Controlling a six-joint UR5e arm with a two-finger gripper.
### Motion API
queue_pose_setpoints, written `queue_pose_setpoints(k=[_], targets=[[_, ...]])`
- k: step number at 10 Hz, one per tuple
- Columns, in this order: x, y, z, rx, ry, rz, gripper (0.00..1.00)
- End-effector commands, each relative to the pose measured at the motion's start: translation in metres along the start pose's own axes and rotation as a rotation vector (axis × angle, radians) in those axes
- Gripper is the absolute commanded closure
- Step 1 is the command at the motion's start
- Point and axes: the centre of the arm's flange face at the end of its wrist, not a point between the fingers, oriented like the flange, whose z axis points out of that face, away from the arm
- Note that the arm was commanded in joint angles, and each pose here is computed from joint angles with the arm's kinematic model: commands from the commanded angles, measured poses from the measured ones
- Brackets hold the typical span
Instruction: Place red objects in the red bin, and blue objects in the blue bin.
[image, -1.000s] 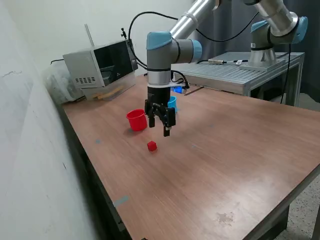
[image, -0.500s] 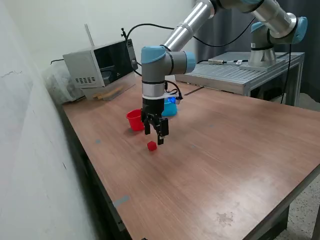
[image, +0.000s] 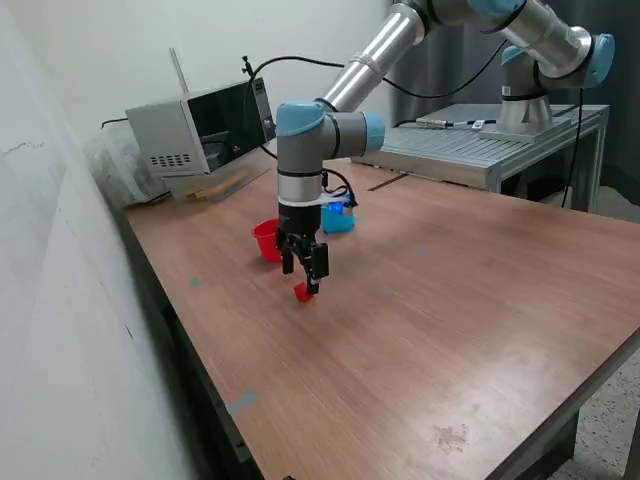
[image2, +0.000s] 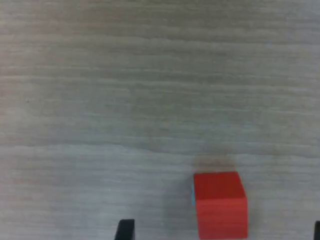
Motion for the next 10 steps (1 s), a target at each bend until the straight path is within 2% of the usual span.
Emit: queue_pose_setpoints(k=[1,2,7,8,10], targets=[[0.000,-0.002,0.009,0.004,0.000,-0.022,0.00],[0.000,-0.003,0.012,0.007,0.000,-0.023,1.00],[0.001,-0.007,0.016,0.019,0.005,-0.049,1.00],[0.000,-0.006,0.011,0.017,-0.001,-0.081,1.00],[-0.002,0.004,-0.049,-0.040,-0.004,-0.092,1.00]])
